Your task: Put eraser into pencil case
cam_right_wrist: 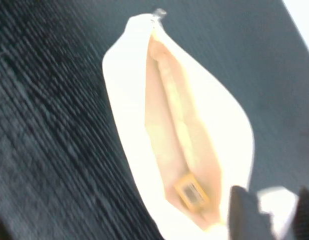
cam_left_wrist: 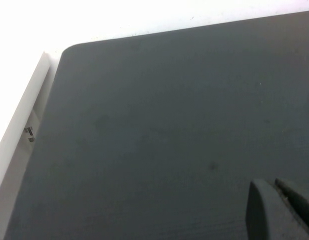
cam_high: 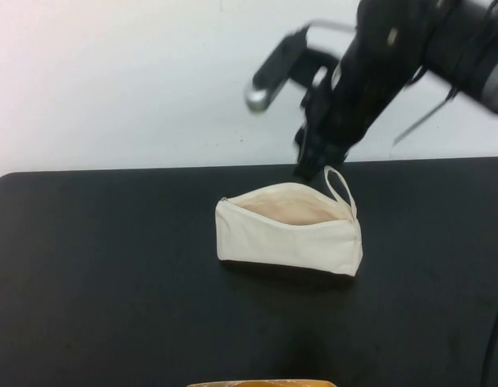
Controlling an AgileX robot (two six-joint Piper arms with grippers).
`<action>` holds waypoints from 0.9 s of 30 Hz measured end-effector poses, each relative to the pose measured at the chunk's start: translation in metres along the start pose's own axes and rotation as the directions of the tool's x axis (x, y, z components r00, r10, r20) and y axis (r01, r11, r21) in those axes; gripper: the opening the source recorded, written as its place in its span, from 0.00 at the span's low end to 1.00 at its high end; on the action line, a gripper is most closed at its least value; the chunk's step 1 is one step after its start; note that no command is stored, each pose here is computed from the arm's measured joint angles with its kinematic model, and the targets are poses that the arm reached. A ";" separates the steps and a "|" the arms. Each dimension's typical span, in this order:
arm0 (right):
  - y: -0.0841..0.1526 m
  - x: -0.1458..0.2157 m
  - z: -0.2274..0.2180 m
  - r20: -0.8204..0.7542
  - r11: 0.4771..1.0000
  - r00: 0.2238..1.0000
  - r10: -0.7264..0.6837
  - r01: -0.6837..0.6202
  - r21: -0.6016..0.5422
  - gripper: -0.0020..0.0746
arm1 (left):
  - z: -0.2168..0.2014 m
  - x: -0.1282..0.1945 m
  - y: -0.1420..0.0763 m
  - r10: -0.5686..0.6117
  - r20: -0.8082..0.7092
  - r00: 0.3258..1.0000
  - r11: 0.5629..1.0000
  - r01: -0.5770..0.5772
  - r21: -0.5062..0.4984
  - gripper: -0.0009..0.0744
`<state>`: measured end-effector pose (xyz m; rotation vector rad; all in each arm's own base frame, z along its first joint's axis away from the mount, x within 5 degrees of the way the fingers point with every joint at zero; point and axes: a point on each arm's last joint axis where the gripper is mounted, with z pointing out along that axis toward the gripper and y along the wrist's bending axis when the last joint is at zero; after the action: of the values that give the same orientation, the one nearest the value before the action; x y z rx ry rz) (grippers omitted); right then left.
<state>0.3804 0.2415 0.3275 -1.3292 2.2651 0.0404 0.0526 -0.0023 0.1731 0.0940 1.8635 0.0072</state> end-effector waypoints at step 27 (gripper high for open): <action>0.036 0.068 -0.342 0.547 0.934 0.835 -0.064 -0.142 0.327 0.03 | 0.000 0.000 0.000 0.000 0.000 1.000 1.000 0.000 0.000 0.01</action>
<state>0.1837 0.1110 0.5872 -0.9235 1.7030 0.0221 0.0526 -0.0023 0.1731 0.0940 1.8635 0.0072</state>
